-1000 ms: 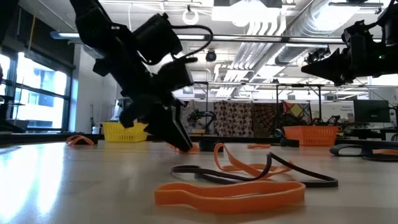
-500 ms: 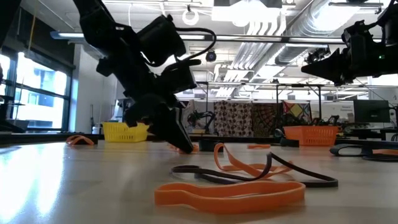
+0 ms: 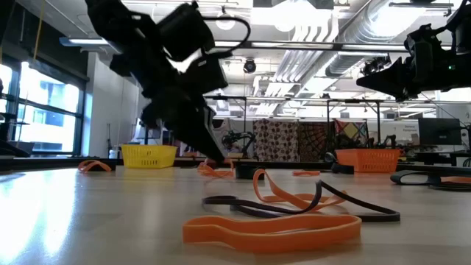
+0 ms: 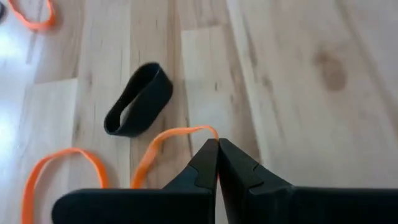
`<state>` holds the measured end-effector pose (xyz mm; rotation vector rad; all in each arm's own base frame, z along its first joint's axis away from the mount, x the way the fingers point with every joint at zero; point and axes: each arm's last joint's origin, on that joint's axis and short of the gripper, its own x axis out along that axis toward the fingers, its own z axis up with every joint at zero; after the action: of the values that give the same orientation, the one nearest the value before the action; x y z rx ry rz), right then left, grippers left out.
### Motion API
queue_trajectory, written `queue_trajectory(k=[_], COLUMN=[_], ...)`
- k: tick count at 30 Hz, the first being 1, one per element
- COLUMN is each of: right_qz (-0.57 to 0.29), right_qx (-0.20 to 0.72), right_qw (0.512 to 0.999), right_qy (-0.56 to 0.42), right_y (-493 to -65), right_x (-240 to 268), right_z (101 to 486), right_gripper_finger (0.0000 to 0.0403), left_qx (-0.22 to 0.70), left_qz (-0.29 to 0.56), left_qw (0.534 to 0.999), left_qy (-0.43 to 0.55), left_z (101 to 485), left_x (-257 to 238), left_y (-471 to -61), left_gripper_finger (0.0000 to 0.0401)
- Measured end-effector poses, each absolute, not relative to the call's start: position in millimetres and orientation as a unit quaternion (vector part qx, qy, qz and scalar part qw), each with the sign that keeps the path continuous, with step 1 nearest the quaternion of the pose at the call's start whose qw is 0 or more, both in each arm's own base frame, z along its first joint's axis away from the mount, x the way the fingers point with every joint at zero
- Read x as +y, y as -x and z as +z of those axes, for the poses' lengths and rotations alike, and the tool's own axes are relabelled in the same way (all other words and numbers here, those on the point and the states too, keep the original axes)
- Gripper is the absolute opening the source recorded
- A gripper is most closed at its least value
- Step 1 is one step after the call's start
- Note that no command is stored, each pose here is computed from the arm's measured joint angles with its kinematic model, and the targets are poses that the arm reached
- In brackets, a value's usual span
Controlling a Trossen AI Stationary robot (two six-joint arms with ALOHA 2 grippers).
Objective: Sort rubber bands into baskets
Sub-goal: Put the orange rubber band into the green bin
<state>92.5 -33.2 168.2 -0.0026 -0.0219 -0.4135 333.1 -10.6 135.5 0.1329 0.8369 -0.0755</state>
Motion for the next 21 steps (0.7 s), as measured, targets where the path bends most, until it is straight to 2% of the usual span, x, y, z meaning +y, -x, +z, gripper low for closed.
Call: queue_trajectory(k=[21], right_qz=[-0.205], right_qx=[-0.011], right_qw=[0.979], right_qy=[0.001], right_y=[-92.5], right_x=[-33.2], right_z=[168.0], right_gripper_finger=[0.0], left_qx=[0.242], left_qz=[-0.145], left_qw=[0.959], left_qy=[0.042], left_z=[168.6], left_x=[-34.6], left_y=[-347.0], left_gripper_finger=[0.0])
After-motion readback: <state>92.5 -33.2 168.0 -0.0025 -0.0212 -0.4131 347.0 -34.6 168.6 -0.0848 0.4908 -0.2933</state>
